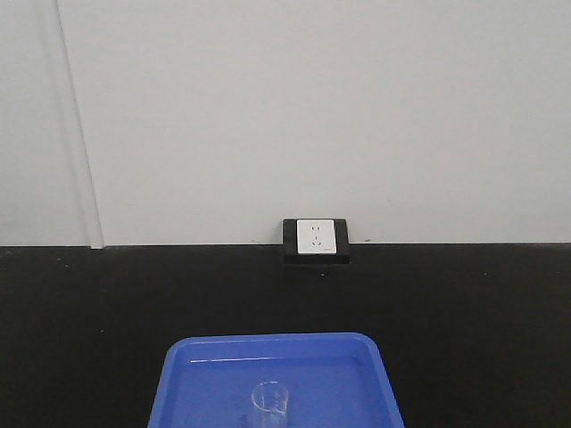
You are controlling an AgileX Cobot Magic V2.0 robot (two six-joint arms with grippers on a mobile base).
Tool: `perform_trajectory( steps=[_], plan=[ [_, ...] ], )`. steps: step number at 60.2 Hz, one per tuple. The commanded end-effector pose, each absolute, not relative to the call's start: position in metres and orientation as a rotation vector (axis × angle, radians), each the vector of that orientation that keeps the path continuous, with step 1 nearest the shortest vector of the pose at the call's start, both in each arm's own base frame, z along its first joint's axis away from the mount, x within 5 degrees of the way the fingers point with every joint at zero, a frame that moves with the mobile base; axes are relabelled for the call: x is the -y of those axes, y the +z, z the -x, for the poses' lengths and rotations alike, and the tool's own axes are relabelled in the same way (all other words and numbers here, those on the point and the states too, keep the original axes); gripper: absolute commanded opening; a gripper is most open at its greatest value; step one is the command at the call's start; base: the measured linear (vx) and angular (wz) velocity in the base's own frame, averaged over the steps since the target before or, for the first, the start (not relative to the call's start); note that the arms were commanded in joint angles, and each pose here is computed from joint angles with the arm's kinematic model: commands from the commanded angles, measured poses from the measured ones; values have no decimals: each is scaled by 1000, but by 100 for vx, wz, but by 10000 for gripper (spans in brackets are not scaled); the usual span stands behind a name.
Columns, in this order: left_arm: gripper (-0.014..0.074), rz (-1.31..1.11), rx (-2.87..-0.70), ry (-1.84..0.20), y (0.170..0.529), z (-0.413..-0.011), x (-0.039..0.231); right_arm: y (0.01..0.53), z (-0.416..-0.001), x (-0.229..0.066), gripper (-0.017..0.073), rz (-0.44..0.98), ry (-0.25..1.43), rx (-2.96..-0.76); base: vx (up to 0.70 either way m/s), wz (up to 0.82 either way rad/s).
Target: Move beaker to silver tray on left bench
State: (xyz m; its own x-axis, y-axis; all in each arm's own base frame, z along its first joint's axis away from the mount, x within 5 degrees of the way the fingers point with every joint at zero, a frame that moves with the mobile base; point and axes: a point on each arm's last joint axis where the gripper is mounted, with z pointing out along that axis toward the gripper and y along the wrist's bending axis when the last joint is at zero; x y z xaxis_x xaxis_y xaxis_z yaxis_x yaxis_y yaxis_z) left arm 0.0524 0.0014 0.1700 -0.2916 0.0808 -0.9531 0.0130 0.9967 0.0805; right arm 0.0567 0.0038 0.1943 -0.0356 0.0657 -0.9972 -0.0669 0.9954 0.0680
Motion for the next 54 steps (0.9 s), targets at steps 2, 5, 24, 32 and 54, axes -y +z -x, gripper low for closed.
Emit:
perform_trajectory(
  steps=[2, 5, 24, 32, 54],
  plan=[
    [1, -71, -1804, 56, 170, -54, -1, 201, -56, -4, -11, 8, 98, -1508, 0, 0],
    [1, -71, -1804, 56, 170, -54, -1, 201, -56, -4, -11, 8, 98, -1508, 0, 0],
    [1, -71, -1804, 56, 170, -54, -1, 253, -48, -4, -11, 18, 101, -1275, 0, 0],
    [1, -71, -1804, 56, 170, -54, -1, 316, -54, -4, -11, 48, 61, -1225, 0, 0],
    [1, -71, -1804, 56, 170, -54, -1, 373, -166, -11, -11, 48, 61, -1482, 0, 0]
  ],
)
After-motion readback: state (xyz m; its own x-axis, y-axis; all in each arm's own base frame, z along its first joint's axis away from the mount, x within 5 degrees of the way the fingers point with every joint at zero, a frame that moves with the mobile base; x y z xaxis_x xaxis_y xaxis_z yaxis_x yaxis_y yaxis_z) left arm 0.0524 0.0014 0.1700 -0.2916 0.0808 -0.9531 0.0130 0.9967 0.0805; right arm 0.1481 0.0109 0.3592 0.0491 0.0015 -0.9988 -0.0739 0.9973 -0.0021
